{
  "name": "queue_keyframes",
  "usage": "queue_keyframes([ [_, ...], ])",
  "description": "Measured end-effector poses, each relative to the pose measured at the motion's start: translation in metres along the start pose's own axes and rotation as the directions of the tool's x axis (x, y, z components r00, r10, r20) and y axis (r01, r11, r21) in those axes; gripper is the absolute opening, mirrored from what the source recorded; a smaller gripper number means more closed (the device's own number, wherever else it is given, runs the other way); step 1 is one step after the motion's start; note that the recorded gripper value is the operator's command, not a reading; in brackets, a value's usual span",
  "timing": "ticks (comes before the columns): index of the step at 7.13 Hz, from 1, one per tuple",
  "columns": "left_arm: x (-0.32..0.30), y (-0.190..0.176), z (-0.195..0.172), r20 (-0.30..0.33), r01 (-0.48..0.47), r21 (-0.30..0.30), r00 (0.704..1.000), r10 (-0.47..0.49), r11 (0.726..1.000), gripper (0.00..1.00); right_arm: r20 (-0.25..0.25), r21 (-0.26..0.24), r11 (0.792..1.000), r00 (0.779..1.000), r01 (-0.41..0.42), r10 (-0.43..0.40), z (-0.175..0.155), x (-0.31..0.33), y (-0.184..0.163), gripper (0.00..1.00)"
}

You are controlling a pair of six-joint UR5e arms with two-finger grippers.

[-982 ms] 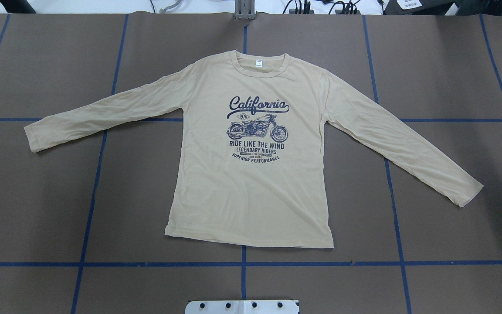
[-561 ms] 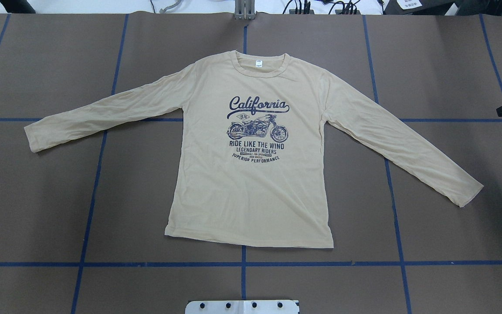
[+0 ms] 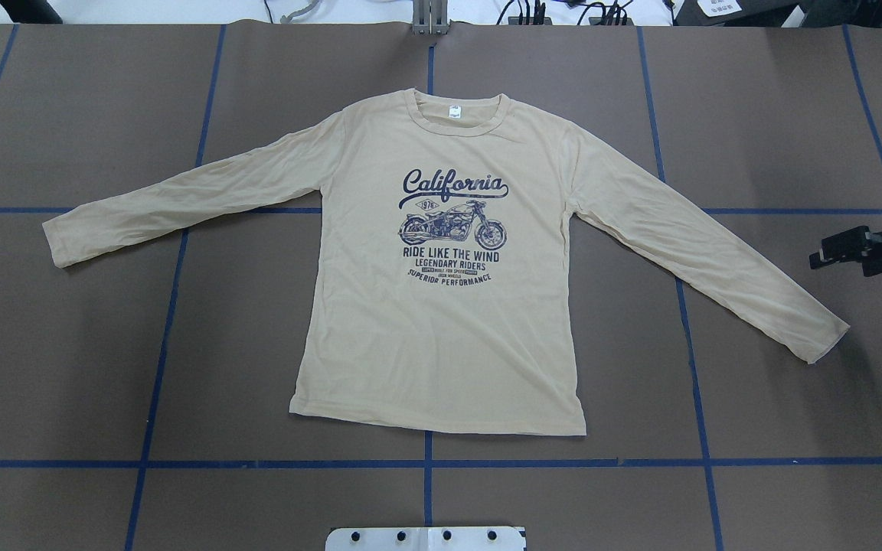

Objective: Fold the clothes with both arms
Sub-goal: 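Move the right gripper down to the cuff of the nearby sleeve and grasp it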

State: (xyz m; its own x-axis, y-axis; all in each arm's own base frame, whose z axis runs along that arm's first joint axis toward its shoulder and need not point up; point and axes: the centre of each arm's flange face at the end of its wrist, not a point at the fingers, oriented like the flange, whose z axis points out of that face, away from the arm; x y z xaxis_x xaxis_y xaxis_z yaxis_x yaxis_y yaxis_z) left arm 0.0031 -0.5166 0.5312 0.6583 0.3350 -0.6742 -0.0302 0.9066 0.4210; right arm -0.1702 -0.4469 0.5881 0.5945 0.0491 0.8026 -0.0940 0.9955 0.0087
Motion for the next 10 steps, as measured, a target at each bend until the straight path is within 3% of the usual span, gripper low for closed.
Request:
queue_keyframes([
  [3, 0.001, 0.002, 0.0, -0.009, -0.018, 0.017, 1.0, 0.018, 1.0, 1.0, -0.069, -0.007, 1.0, 0.997, 0.027, -0.027, 0.026, 0.001, 0.029, 0.99],
  [6, 0.002, 0.002, 0.0, -0.01, -0.02, 0.019, 1.0, 0.02, 1.0, 1.0, -0.089, -0.047, 0.998, 0.995, 0.036, -0.04, 0.026, 0.012, 0.065, 0.99],
  [10, 0.001, 0.004, 0.0, -0.01, -0.019, 0.016, 1.0, 0.019, 1.0, 1.0, -0.105, -0.07, 0.996, 0.992, 0.06, -0.067, 0.043, 0.003, 0.071, 0.99],
])
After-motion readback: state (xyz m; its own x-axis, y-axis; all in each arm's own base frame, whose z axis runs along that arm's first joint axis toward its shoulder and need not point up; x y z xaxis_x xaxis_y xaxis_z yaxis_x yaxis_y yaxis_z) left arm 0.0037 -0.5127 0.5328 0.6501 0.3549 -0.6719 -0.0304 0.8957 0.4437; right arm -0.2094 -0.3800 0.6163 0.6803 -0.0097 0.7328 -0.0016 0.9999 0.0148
